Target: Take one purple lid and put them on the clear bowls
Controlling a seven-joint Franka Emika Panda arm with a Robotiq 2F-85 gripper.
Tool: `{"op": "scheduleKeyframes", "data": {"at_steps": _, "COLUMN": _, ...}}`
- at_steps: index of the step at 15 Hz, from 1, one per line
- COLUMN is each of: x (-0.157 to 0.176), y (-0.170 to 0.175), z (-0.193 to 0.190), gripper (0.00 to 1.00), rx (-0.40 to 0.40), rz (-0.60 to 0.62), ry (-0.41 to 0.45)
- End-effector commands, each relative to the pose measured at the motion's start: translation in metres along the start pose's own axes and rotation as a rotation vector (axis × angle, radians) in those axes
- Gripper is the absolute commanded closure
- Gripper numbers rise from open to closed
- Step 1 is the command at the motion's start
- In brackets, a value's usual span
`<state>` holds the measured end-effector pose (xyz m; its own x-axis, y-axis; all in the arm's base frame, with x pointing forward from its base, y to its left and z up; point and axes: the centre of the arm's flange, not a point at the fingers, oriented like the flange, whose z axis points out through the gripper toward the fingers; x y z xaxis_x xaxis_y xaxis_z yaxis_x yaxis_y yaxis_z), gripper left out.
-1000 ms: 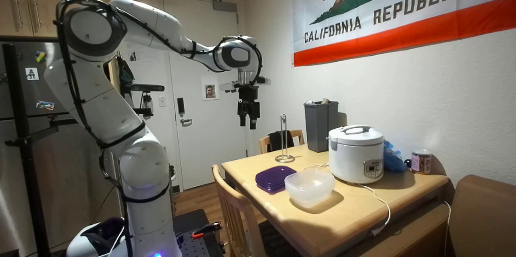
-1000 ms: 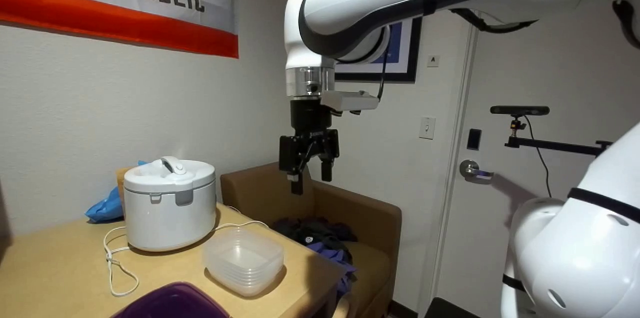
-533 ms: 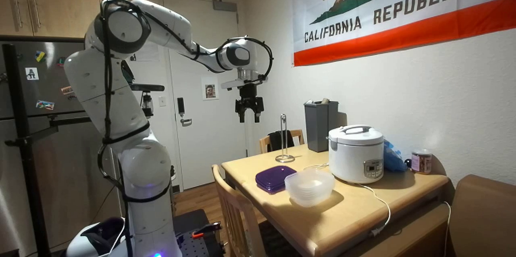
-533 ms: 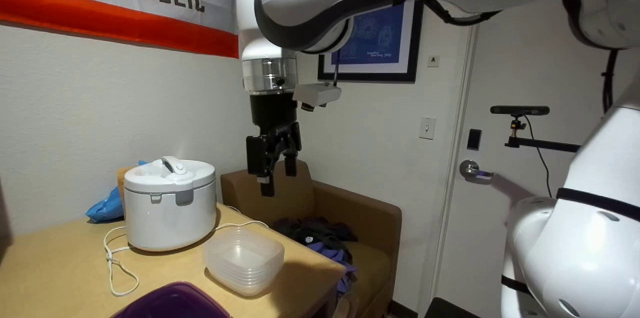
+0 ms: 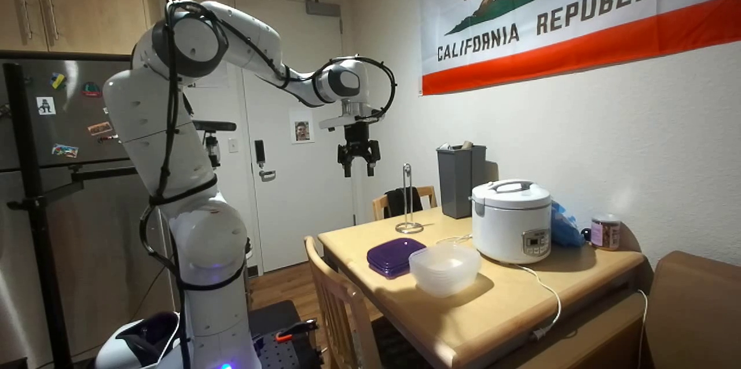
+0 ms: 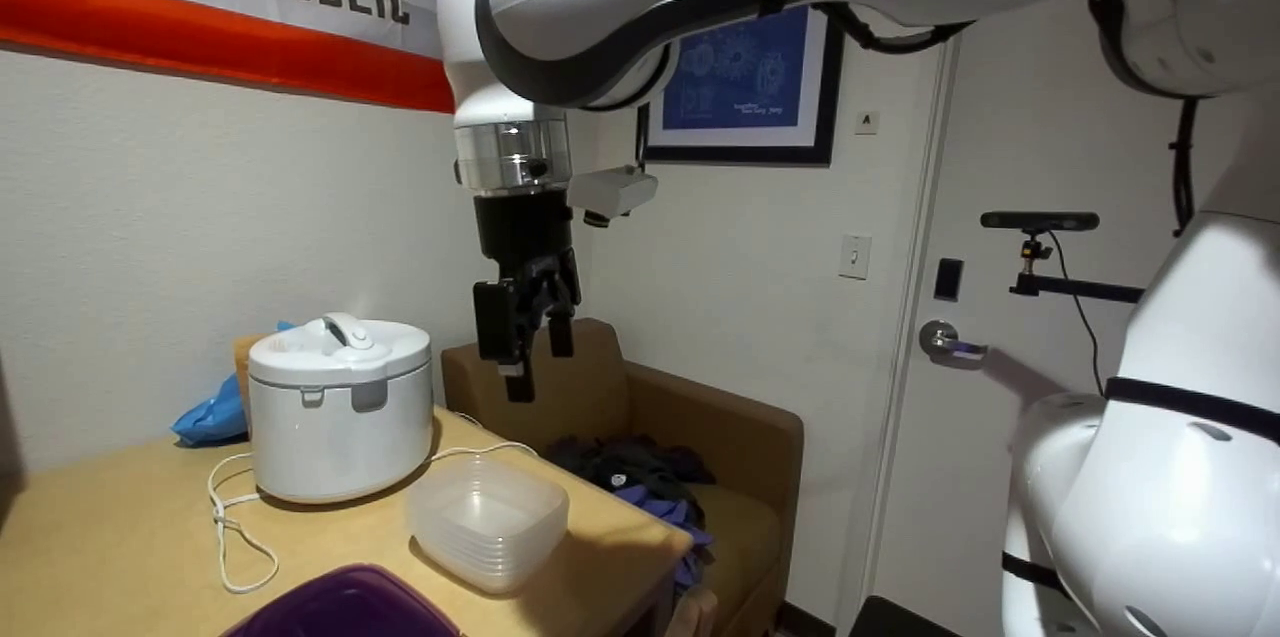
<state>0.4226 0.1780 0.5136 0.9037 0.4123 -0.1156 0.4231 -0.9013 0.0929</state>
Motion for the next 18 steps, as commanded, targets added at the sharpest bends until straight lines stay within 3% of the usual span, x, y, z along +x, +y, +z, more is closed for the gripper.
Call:
{"op": "scheduleKeyframes", "data": {"at_steps": 1, "x": 0.024, "y": -0.011, "z": 0.012, "gripper": 0.0, "rx": 0.037, "rz": -0.11, "ry": 0.029}}
{"op": "scheduleKeyframes", "data": {"at_steps": 5, "x": 0.059, "y": -0.022, "z": 0.039, "gripper": 0.0, "rx": 0.08, "rz": -0.245, "ry": 0.046}}
{"op": "scheduleKeyframes", "data": {"at_steps": 10, "x": 0.092, "y": -0.02, "z": 0.095, "gripper": 0.0, "rx": 0.208, "rz": -0.193, "ry": -0.005}}
{"op": "scheduleKeyframes", "data": {"at_steps": 13, "x": 0.11, "y": -0.017, "z": 0.123, "gripper": 0.0, "rx": 0.204, "rz": -0.149, "ry": -0.05}}
{"op": "scheduleKeyframes", "data": {"at_steps": 16, "x": 0.108, "y": -0.026, "z": 0.112, "gripper": 0.0, "rx": 0.119, "rz": -0.186, "ry": -0.056}}
{"op": "scheduleKeyframes", "data": {"at_steps": 17, "x": 0.105, "y": -0.019, "z": 0.132, "gripper": 0.0, "rx": 0.168, "rz": -0.179, "ry": -0.07}}
{"op": "scheduleKeyframes", "data": {"at_steps": 18, "x": 0.107, "y": -0.021, "z": 0.129, "gripper": 0.0, "rx": 0.152, "rz": -0.19, "ry": -0.065}}
